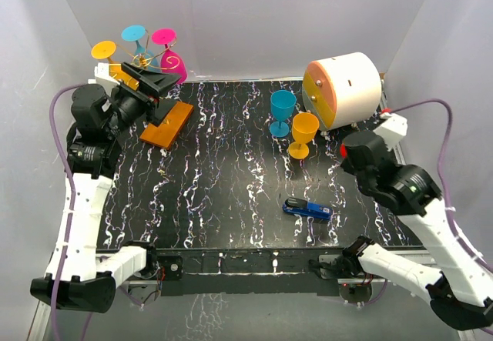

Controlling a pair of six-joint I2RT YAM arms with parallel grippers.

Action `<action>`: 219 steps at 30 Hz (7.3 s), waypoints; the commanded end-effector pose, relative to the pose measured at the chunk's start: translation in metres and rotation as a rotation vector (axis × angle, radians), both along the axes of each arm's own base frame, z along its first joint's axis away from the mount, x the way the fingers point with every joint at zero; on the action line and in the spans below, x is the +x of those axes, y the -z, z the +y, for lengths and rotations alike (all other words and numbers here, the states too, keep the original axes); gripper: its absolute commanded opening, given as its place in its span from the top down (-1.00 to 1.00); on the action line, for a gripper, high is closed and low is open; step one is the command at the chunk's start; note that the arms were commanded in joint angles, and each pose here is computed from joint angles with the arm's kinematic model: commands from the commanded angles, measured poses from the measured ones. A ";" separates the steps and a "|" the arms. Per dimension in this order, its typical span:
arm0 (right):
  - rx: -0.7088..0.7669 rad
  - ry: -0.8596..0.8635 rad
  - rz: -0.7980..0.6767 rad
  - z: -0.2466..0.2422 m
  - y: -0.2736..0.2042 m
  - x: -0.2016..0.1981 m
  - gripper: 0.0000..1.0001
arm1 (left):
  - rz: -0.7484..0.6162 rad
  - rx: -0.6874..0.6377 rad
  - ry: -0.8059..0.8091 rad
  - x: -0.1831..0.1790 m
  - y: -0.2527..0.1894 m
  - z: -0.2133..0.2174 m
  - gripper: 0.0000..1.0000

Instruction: Take the wine glass off the wine glass rack

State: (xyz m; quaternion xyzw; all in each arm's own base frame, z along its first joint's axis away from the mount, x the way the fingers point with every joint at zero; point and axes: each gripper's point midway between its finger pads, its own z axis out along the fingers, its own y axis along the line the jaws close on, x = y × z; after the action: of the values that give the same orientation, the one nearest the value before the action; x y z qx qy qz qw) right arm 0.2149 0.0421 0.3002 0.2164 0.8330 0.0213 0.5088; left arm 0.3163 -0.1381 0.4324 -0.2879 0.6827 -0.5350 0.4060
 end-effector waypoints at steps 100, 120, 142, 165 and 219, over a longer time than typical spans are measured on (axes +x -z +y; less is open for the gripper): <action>0.365 -0.992 -0.176 0.163 -0.019 0.091 -0.97 | -0.045 0.937 -0.227 0.081 0.005 0.092 -0.97; 0.354 -0.778 -0.208 0.138 -0.017 0.102 -0.97 | 0.076 0.374 -0.429 0.223 0.008 0.067 -0.50; 0.335 -0.768 -0.238 0.133 -0.024 0.096 -0.97 | 0.157 0.367 -0.607 0.247 0.032 0.097 -0.02; 0.315 -0.758 -0.245 0.130 -0.027 0.096 -0.97 | 0.169 0.325 -0.643 0.270 0.047 0.109 0.45; 0.347 -0.773 -0.248 0.133 -0.030 0.090 -0.97 | 0.028 0.027 -0.438 0.243 -0.001 0.081 1.00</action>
State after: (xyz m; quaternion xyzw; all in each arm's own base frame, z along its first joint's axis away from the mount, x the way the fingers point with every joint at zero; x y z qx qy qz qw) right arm 0.3067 0.1757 0.3082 -0.0251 0.7955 0.3650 0.4830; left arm 0.5858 -0.0578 0.3775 -0.4610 0.6424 -0.3898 0.4721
